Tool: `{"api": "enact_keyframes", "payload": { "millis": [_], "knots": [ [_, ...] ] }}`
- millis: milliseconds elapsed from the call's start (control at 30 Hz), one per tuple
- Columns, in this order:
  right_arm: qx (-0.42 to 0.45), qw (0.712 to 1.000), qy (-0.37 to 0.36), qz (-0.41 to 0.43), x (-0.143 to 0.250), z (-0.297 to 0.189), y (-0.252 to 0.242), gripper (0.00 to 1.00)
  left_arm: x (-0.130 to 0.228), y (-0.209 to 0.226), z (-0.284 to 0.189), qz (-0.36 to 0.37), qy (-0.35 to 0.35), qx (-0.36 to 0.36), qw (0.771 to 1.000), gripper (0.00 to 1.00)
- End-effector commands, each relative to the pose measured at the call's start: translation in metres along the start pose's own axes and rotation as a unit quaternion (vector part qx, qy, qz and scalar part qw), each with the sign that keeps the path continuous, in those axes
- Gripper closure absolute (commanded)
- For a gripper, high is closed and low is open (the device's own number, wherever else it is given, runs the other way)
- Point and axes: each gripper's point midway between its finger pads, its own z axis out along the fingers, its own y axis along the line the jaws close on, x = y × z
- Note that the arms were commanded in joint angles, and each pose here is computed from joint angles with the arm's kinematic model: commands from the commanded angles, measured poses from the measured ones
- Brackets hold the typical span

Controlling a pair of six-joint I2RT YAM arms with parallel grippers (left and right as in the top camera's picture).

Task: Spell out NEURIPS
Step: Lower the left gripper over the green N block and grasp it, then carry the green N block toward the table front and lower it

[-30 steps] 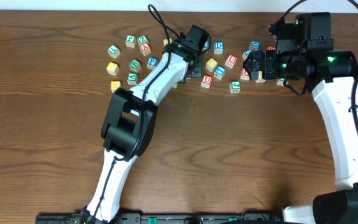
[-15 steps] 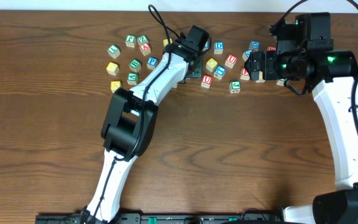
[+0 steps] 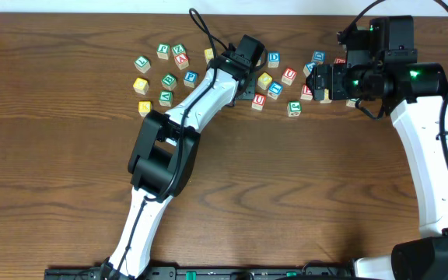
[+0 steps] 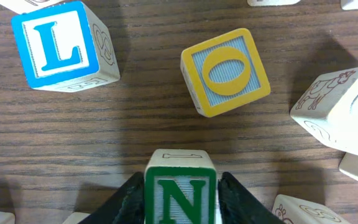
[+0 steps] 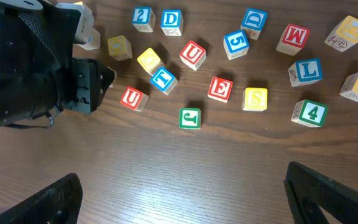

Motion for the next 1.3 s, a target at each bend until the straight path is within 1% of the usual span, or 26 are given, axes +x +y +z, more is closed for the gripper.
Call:
{"api": "enact_keyframes", "payload": {
  "millis": [0,233,367,467,600,767,900,1000,1133,1267],
  "knots": [
    [0.0,1.0,-0.003,-0.003,-0.003,-0.002,0.003,0.01,0.006,0.004,0.007,-0.003,0.006,-0.011,1.0,0.65],
    [0.0,1.0,-0.004,-0.003,-0.003,-0.002,0.003,0.01,0.002,0.004,0.003,-0.002,0.001,-0.009,1.0,0.66],
    [0.0,1.0,-0.004,-0.003,-0.003,-0.002,0.003,0.01,-0.009,0.003,-0.013,-0.004,-0.015,-0.003,1.0,0.68],
    [0.0,1.0,-0.004,-0.003,-0.003,-0.002,0.003,0.01,-0.022,0.002,-0.038,-0.008,-0.037,0.006,0.999,0.68],
    [0.002,1.0,-0.004,-0.003,-0.003,-0.002,0.002,0.01,-0.042,0.003,-0.084,-0.014,-0.074,0.013,0.997,0.69],
    [0.013,1.0,-0.004,-0.003,-0.003,-0.002,-0.001,0.01,-0.048,0.011,-0.153,-0.016,-0.097,0.023,0.995,0.69],
    [0.013,1.0,-0.004,-0.003,-0.003,-0.002,-0.001,0.01,-0.035,0.023,-0.201,-0.014,-0.09,0.02,0.996,0.69],
    [0.012,1.0,-0.004,-0.003,-0.003,-0.002,-0.001,0.01,-0.014,0.035,-0.219,-0.009,-0.057,0.006,0.998,0.68],
    [0.012,1.0,-0.004,-0.003,-0.003,-0.002,-0.001,0.01,0.024,0.051,-0.217,-0.028,0.016,-0.027,0.999,0.69],
    [0.012,1.0,-0.005,-0.003,-0.004,-0.002,-0.001,0.01,0.051,0.06,-0.205,-0.049,0.064,-0.052,0.995,0.69]
  ]
}}
